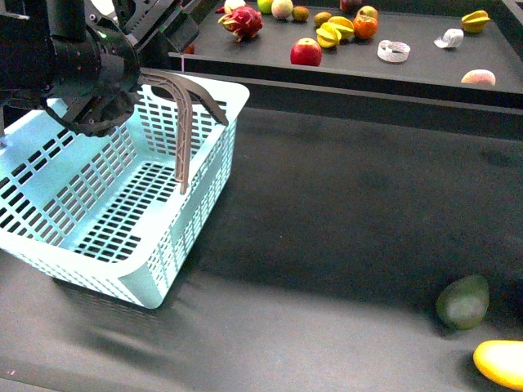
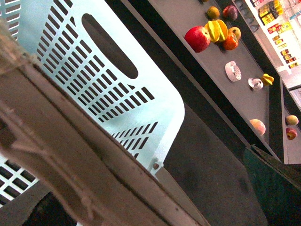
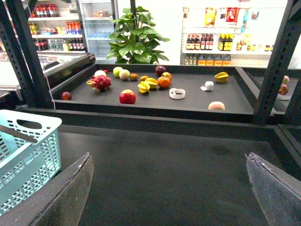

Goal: Pick mango with right arm and hold basket with left

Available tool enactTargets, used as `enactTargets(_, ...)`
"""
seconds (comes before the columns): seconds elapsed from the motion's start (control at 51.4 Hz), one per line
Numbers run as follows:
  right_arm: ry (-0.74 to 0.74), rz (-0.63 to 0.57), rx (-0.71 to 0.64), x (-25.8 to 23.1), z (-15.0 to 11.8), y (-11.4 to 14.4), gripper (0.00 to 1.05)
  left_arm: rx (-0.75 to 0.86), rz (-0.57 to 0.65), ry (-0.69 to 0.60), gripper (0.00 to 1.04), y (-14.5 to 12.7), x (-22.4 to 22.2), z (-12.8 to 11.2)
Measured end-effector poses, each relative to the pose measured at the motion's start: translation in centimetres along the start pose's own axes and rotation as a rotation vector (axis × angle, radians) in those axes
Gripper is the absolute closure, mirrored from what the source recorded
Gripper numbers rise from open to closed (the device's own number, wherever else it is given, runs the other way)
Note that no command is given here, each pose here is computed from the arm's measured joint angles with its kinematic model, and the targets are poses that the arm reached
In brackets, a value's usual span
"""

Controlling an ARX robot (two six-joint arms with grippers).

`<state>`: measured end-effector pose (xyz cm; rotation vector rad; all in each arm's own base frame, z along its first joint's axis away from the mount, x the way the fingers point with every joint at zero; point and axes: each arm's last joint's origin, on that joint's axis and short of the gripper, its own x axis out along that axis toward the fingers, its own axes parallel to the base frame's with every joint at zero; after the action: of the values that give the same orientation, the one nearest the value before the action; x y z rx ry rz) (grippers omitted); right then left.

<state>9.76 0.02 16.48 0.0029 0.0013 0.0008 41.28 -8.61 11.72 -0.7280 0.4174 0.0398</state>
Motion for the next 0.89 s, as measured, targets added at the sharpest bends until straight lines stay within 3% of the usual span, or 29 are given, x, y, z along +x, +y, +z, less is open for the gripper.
enactTargets(0.097, 0.0, 0.0, 0.0, 0.0, 0.0, 0.0, 0.08, 0.001, 0.011, 0.002, 0.06, 0.0, 0.5, 0.1)
enactTargets(0.37, 0.0, 0.0, 0.0, 0.0, 0.0, 0.0, 0.08, 0.038, 0.031, 0.037, 0.52, -0.4, 0.6, -0.4)
enactTargets(0.681, 0.0, 0.0, 0.0, 0.0, 0.0, 0.0, 0.08, 0.071, 0.008, 0.116, 0.94, -1.5, 0.3, -1.6)
enactTargets(0.895, 0.0, 0.0, 0.0, 0.0, 0.0, 0.0, 0.08, 0.182, -0.109, 0.17, 0.95, -2.6, -4.0, -1.9)
